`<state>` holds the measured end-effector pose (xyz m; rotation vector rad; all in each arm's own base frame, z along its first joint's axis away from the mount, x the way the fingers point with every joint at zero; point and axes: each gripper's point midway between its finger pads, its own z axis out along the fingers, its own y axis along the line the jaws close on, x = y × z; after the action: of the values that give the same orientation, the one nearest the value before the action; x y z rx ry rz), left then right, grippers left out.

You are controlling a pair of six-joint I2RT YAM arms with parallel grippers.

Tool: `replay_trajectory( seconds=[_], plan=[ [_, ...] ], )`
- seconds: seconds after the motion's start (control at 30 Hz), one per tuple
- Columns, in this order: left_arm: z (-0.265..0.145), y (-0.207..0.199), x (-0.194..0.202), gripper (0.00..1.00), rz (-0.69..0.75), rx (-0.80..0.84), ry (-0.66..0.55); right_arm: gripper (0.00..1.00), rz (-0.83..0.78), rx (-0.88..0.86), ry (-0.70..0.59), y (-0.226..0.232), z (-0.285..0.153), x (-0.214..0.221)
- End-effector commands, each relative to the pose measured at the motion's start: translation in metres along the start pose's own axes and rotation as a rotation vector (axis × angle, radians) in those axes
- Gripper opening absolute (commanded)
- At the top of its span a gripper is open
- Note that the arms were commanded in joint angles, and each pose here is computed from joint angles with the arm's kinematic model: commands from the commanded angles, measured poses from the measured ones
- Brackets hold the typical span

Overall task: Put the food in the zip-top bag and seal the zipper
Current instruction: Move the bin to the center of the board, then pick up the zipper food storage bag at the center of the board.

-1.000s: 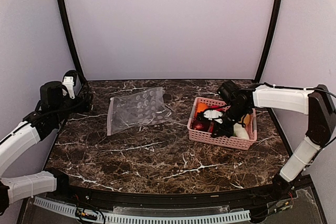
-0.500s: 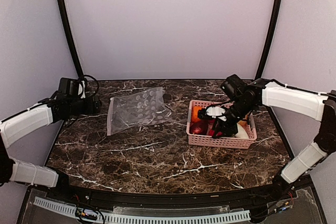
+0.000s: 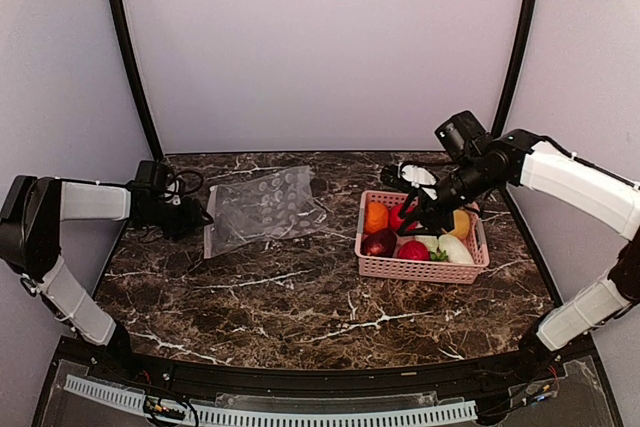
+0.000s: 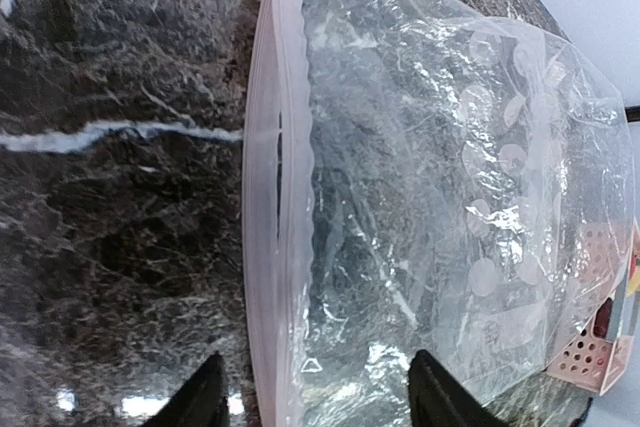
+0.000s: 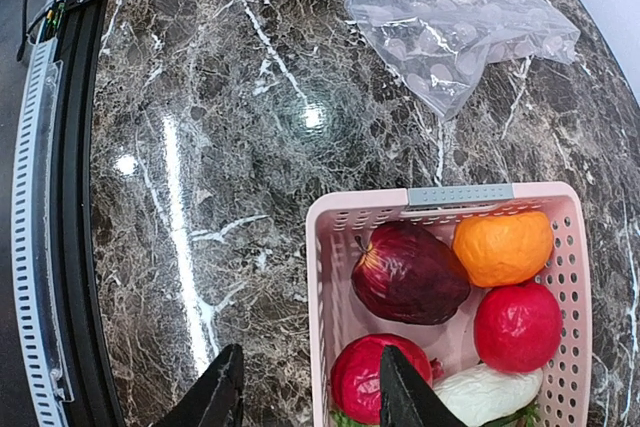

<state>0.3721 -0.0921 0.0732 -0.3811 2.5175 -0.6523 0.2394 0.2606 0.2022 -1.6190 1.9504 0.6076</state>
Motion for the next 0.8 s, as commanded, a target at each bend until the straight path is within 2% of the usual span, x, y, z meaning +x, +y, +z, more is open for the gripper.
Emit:
replay_trajectory(
  seconds=[0.0,0.17,0.33,0.57,0.67,0.77],
  plan=[
    [0.011,-0.018,-0.008,0.55,-0.029,0.107,0.024,0.44,0.009,0.031,-0.04,-0.009,-0.012,-0.01],
    [0.023,-0.009,-0.006,0.55,-0.032,0.074,0.045,0.44,0.04,0.048,-0.042,-0.015,-0.015,-0.006],
    [0.021,-0.014,-0.01,0.5,-0.026,0.096,0.03,0.44,0.055,0.06,-0.061,-0.018,-0.02,-0.002],
    [0.034,-0.031,-0.009,0.44,-0.07,0.229,0.056,0.44,0.08,0.116,-0.043,-0.036,-0.019,0.017],
    [0.04,-0.034,-0.009,0.32,-0.094,0.257,0.068,0.44,0.099,0.13,-0.07,-0.042,-0.022,0.02],
    [0.038,-0.038,-0.015,0.28,-0.087,0.269,0.046,0.44,0.115,0.161,-0.057,-0.049,-0.027,0.027]
  ],
)
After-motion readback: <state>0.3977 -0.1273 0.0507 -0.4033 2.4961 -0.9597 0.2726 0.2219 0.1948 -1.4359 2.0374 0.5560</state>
